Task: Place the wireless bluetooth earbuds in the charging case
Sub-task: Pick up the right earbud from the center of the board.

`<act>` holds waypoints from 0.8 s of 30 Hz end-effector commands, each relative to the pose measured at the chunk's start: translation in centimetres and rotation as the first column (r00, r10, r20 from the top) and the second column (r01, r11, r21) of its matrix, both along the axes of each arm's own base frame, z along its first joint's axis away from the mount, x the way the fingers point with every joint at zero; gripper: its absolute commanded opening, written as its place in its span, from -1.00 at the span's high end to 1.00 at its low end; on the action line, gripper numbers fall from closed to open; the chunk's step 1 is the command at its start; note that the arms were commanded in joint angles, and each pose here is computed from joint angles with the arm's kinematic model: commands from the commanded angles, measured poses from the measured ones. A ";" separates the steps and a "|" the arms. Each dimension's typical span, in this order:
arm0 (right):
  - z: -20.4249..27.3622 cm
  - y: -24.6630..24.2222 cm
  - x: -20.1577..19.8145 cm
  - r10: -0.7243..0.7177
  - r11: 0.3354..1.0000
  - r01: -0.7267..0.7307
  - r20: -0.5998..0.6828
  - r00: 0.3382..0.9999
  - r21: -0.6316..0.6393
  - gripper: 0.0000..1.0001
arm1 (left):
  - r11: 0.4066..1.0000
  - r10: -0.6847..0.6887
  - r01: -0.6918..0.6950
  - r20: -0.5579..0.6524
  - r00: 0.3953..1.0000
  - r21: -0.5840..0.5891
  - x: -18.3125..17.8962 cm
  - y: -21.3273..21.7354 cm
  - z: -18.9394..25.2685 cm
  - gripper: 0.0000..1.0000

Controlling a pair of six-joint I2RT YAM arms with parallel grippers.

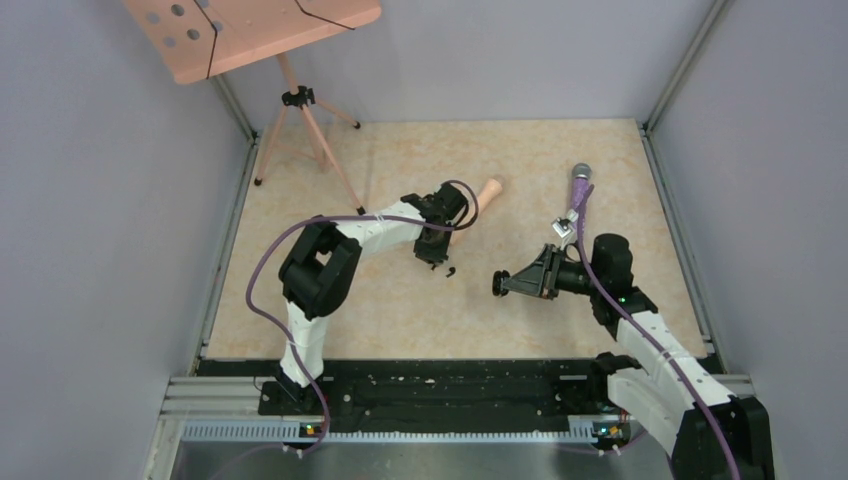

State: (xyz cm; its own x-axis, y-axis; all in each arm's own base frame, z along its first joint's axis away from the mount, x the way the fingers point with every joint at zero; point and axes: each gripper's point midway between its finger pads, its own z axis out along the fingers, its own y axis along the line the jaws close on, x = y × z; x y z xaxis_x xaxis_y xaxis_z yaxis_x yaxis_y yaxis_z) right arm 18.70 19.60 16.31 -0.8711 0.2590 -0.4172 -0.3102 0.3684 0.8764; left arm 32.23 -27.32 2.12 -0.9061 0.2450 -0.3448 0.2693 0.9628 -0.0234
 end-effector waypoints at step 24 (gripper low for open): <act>2.7 1.7 1.5 0.211 0.964 -0.218 0.067 0.975 0.149 1.00 | 0.977 0.011 0.062 0.338 0.941 -0.203 -0.4 1.8 12.1 0.67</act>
